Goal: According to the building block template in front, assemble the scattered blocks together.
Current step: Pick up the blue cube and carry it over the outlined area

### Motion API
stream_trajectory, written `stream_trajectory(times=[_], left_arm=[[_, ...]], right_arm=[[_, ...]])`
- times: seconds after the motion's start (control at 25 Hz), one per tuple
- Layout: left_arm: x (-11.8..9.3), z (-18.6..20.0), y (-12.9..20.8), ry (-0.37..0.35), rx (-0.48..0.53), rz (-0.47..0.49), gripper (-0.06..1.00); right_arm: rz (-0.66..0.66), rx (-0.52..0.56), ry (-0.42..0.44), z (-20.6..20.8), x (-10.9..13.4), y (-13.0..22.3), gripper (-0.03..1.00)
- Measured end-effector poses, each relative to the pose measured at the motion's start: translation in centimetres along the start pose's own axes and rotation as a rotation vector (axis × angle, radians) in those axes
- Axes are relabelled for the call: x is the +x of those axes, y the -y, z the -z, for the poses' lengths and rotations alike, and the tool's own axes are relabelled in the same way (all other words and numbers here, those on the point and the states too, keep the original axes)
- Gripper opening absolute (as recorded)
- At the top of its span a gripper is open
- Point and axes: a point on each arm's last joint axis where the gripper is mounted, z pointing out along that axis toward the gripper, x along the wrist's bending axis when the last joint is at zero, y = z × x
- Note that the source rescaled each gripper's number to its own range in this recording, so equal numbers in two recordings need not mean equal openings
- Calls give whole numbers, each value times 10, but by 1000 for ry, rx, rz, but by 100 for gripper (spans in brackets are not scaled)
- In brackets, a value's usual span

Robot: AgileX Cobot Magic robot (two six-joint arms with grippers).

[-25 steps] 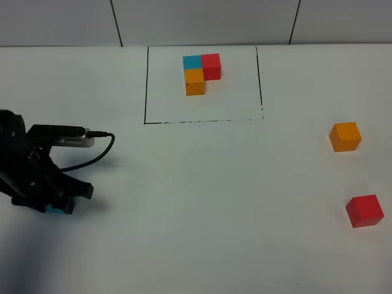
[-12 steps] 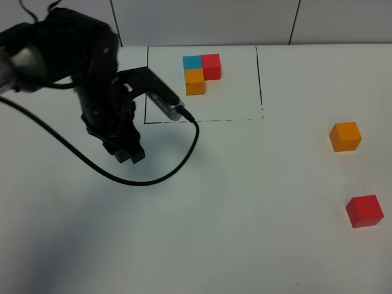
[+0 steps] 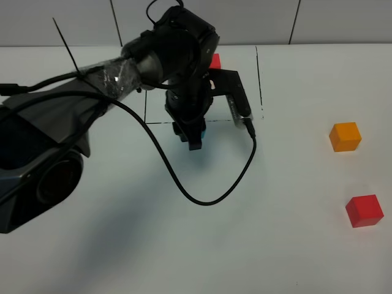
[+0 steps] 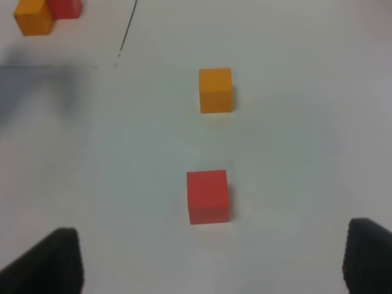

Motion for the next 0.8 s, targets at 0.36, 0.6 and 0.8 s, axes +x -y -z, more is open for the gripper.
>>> stream_trajectory(times=[0.36, 0.6, 0.8], left_arm=[[0, -31, -23, 16, -14, -89, 2], [-2, -42, -27, 41, -29, -103, 2], [-2, -44, -28, 43, -31, -103, 2]], right_arm=[[0, 0, 0, 0, 0, 0, 73], [-1, 0, 0, 0, 0, 0, 73], [-1, 0, 0, 0, 0, 0, 73]])
